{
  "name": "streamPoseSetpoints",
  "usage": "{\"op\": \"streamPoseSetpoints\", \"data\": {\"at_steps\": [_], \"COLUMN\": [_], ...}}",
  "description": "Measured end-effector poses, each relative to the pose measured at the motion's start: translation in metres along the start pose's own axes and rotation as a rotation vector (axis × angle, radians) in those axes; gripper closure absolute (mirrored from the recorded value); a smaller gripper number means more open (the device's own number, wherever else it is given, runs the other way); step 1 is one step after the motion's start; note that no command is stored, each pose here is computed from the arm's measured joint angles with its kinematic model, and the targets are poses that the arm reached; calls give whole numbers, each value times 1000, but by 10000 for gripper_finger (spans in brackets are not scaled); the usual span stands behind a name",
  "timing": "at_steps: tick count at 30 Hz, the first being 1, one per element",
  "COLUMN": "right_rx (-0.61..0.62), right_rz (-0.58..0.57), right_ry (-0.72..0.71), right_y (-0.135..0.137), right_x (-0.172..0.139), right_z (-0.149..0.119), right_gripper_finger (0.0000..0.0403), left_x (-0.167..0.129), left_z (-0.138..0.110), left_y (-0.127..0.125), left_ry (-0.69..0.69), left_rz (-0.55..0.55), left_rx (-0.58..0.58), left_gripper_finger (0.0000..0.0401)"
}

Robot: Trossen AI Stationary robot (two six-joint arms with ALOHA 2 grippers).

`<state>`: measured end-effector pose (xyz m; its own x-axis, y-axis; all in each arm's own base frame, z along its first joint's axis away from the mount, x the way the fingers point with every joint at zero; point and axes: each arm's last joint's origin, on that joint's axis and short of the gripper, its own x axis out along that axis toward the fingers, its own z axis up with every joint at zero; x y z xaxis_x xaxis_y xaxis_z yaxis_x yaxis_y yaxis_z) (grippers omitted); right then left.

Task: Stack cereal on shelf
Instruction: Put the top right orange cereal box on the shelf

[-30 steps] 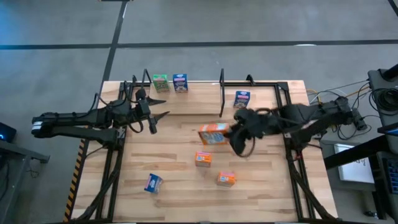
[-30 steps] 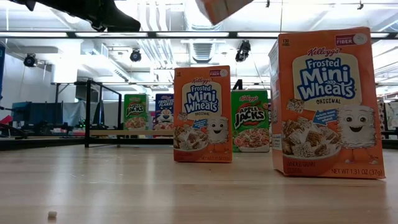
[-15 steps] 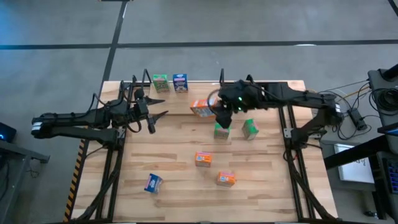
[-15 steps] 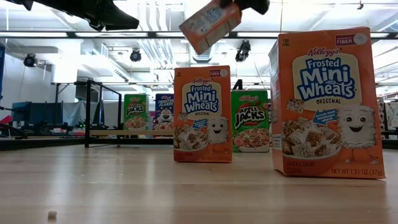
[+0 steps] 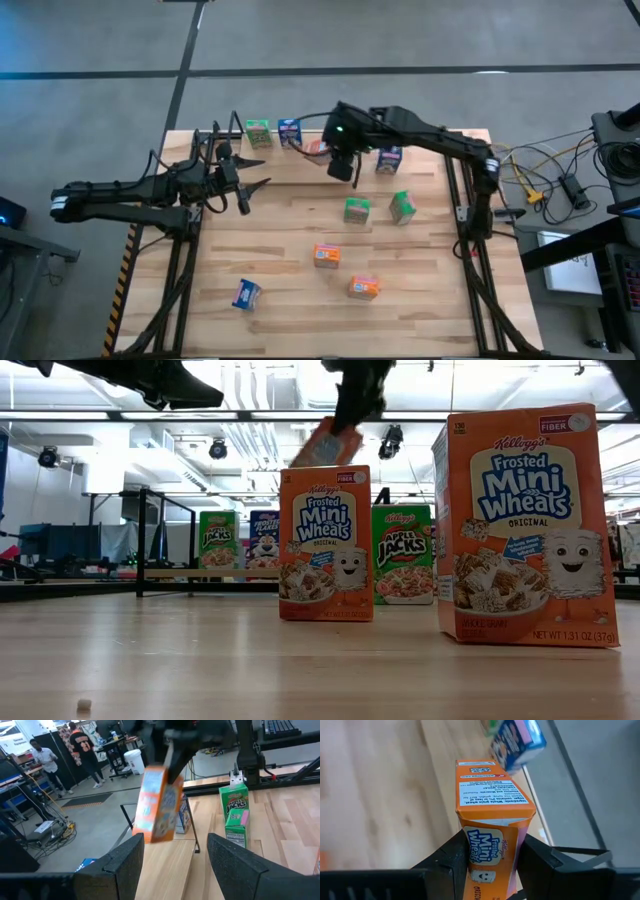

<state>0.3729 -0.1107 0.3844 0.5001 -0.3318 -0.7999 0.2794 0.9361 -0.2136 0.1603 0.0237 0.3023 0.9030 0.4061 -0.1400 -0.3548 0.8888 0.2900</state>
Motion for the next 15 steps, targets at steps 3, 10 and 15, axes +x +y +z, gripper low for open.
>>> {"op": "streamPoseSetpoints", "data": {"at_steps": [3, 10, 15], "right_rx": [-56, -137, -194], "right_rz": [-10, -20, -19], "right_ry": [72, 175, 199], "right_y": [-12, -37, -44], "right_x": [21, 62, 82], "right_z": [3, 5, 7], "right_gripper_finger": [273, 273, 273], "left_x": [0, 0, 0], "left_z": [0, 0, 0], "left_y": [0, 0, 0], "left_ry": [0, 0, 0], "left_rz": [0, 0, 0], "left_rx": [0, -4, -3], "left_gripper_finger": [200, 200, 200]}}
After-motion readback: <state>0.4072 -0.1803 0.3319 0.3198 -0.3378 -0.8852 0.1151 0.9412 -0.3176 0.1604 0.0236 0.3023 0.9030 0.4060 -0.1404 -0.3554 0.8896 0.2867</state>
